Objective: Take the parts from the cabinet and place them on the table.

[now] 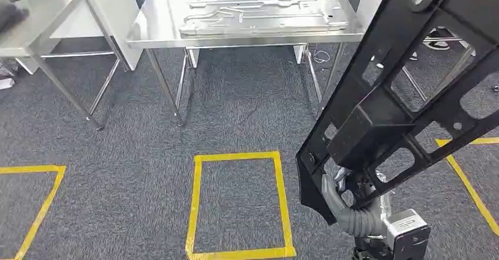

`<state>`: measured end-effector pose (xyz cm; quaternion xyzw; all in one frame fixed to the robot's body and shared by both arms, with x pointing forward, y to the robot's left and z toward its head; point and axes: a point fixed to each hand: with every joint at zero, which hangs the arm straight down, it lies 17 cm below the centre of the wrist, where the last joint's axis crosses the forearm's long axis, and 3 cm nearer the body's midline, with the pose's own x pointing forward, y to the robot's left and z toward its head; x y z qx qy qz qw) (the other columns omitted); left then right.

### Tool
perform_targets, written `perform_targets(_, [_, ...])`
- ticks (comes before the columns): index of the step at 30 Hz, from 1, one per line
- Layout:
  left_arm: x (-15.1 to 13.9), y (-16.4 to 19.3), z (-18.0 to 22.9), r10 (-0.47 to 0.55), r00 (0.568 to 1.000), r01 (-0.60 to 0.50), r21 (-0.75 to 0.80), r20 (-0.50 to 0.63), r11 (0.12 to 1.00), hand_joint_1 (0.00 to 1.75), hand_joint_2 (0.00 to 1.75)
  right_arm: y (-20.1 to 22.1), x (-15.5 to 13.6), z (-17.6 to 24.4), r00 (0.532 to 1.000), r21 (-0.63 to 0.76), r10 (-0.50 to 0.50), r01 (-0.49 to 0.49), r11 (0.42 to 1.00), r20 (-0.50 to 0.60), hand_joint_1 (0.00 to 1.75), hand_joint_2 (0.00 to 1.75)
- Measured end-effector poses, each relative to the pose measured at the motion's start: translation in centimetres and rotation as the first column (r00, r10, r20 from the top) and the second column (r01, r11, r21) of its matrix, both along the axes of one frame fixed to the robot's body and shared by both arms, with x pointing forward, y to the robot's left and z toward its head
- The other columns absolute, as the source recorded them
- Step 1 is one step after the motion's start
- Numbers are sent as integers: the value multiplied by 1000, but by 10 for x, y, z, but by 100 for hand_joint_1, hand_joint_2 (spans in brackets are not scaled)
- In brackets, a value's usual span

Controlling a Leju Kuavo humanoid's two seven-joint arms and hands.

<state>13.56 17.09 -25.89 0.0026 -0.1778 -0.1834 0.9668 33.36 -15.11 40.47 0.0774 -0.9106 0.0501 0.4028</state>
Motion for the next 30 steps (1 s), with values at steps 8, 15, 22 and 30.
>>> perform_targets(8, [17,3,3,3,1000,-3,5,22,1000,0,175,0,0,-1,1000,3,6,-6,1000,-5,175,175])
perform_targets(15, [15,4,3,-7,1000,7,7,22,1000,0,175,-2,1,-1,1000,7,1,-1,1000,-3,175,175])
perform_targets(22, [11,-1,3,-10,1000,10,0,18,1000,0,175,-5,2,-1,1000,9,-6,6,1000,3,175,175])
perform_targets(30, [2,-2,1,-8,1000,8,0,5,1000,0,175,-6,4,-2,1000,10,-6,6,1000,-5,175,175])
